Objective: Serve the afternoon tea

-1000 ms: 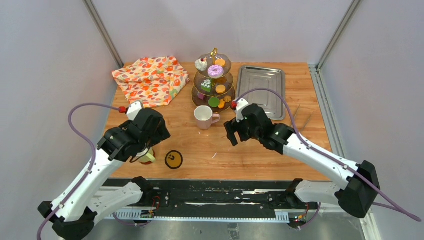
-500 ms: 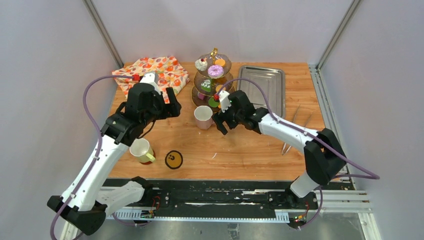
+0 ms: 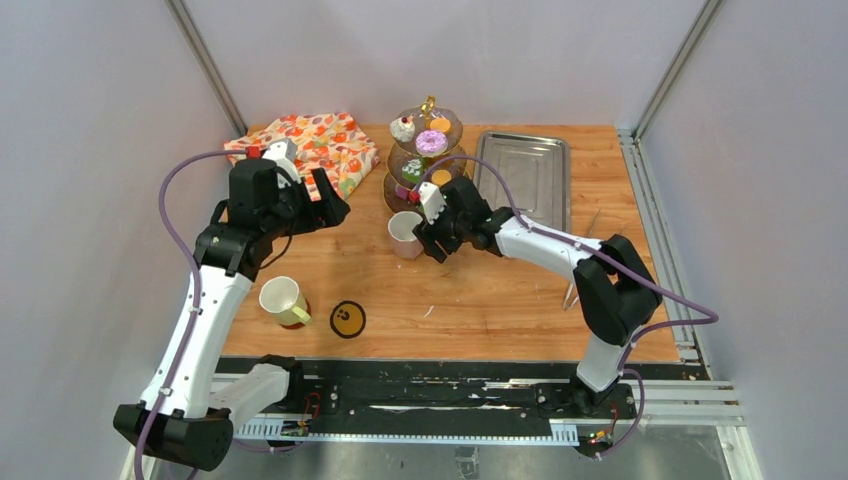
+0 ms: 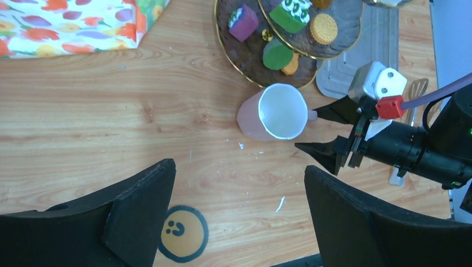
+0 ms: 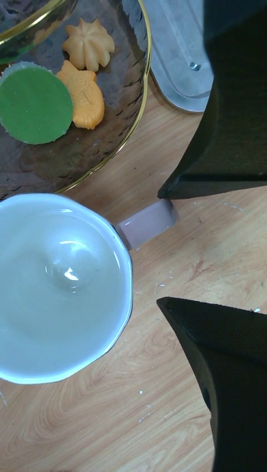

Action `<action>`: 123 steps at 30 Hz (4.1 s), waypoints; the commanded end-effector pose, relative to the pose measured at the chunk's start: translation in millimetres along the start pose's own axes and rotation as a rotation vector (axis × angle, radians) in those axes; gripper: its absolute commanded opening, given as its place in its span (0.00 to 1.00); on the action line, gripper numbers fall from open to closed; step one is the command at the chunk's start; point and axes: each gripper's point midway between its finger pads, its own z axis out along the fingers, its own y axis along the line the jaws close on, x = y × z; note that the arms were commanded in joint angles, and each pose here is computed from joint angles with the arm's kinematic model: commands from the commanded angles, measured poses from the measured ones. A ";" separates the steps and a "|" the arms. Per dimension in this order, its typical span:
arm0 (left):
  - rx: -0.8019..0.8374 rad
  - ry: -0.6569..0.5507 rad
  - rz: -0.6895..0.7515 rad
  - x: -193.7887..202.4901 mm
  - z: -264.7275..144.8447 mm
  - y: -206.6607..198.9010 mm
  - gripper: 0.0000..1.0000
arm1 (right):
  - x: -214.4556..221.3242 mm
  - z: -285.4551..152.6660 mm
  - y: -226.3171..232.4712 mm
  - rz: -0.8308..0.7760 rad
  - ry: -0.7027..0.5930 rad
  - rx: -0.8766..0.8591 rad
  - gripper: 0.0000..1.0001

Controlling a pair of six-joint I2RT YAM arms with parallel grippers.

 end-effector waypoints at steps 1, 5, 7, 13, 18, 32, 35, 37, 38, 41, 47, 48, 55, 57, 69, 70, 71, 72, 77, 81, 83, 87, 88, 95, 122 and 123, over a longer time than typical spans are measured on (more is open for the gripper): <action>0.048 0.023 -0.002 9.4 4.4 -3.4 0.90 | -1.1 0.4 0.6 -0.041 -0.004 -0.027 0.61; 0.039 0.029 -0.013 13.7 6.2 0.1 0.90 | 2.0 3.3 6.2 -0.038 0.010 -0.054 0.50; 0.037 0.027 -0.023 14.5 6.4 0.7 0.90 | 2.4 4.7 10.9 -0.040 0.016 -0.066 0.47; 0.033 0.012 -0.030 11.3 0.6 0.3 0.90 | 2.5 15.3 18.0 -0.074 0.058 -0.026 0.43; 0.017 0.009 -0.017 9.2 -4.7 2.4 0.90 | -0.7 18.6 8.6 -0.069 0.098 0.038 0.20; -0.159 0.056 -0.113 5.4 -8.2 53.6 0.91 | -42.4 -34.8 75.4 -0.030 -0.008 0.047 0.01; -0.278 0.095 -0.183 9.7 -16.1 86.5 0.91 | -48.4 -35.3 107.5 -0.001 -0.020 0.037 0.01; -0.306 0.100 -0.239 12.9 -18.6 98.6 0.91 | -51.7 -32.2 131.4 0.002 -0.038 0.010 0.01; -0.309 0.098 -0.261 14.8 -18.3 101.1 0.91 | -53.8 -30.2 142.1 -0.001 -0.050 0.004 0.01; -0.311 0.086 -0.288 18.4 -19.5 103.6 0.91 | -59.0 -24.0 170.5 -0.034 -0.083 -0.021 0.01; -0.333 0.057 -0.304 17.2 -25.1 108.2 0.91 | -61.0 -13.1 206.6 -0.091 -0.120 -0.100 0.01; -0.324 0.056 -0.305 16.8 -24.3 106.9 0.91 | -60.5 -10.9 209.9 -0.098 -0.113 -0.105 0.01; -0.305 0.069 -0.312 21.3 -22.6 104.2 0.91 | -48.0 2.2 225.6 -0.129 -0.053 -0.136 0.01; -0.301 0.065 -0.314 20.3 -23.1 103.2 0.91 | -41.1 6.5 227.7 -0.130 -0.036 -0.141 0.01; -0.295 0.070 -0.319 23.6 -21.7 103.5 0.91 | -34.9 12.7 242.0 -0.203 -0.022 -0.150 0.01; -0.295 0.069 -0.319 23.9 -22.0 103.3 0.91 | -35.3 13.9 242.9 -0.207 -0.021 -0.150 0.01; -0.295 0.070 -0.319 24.3 -21.8 103.5 0.91 | -37.5 14.8 243.8 -0.209 -0.024 -0.148 0.01; -0.295 0.070 -0.320 24.3 -21.6 103.5 0.91 | -37.8 16.5 243.9 -0.211 -0.022 -0.146 0.00; -0.299 0.073 -0.316 24.5 -21.5 104.6 0.91 | -36.4 20.8 243.2 -0.209 -0.002 -0.134 0.01; -0.298 0.076 -0.317 25.0 -20.7 104.7 0.91 | -35.5 20.5 240.5 -0.208 -0.001 -0.120 0.03; -0.298 0.079 -0.318 25.6 -20.3 104.9 0.91 | -34.9 19.6 240.6 -0.207 -0.001 -0.123 0.13; -0.291 0.075 -0.318 24.0 -20.6 103.3 0.91 | -36.4 13.2 239.8 -0.204 -0.013 -0.123 0.44; -0.292 0.074 -0.318 24.0 -21.0 103.3 0.91 | -37.4 10.4 239.7 -0.202 -0.018 -0.126 0.48; -0.288 0.082 -0.328 25.9 -20.2 102.4 0.92 | -49.7 -29.9 225.1 -0.181 -0.078 -0.096 0.69; 0.018 -0.241 0.201 -52.3 -42.0 -57.2 0.98 | -11.6 -326.5 -102.5 0.569 -0.258 0.895 0.84; 0.038 -0.264 0.205 -53.9 -44.5 -60.0 0.98 | -11.4 -331.9 -100.8 0.569 -0.273 0.896 0.84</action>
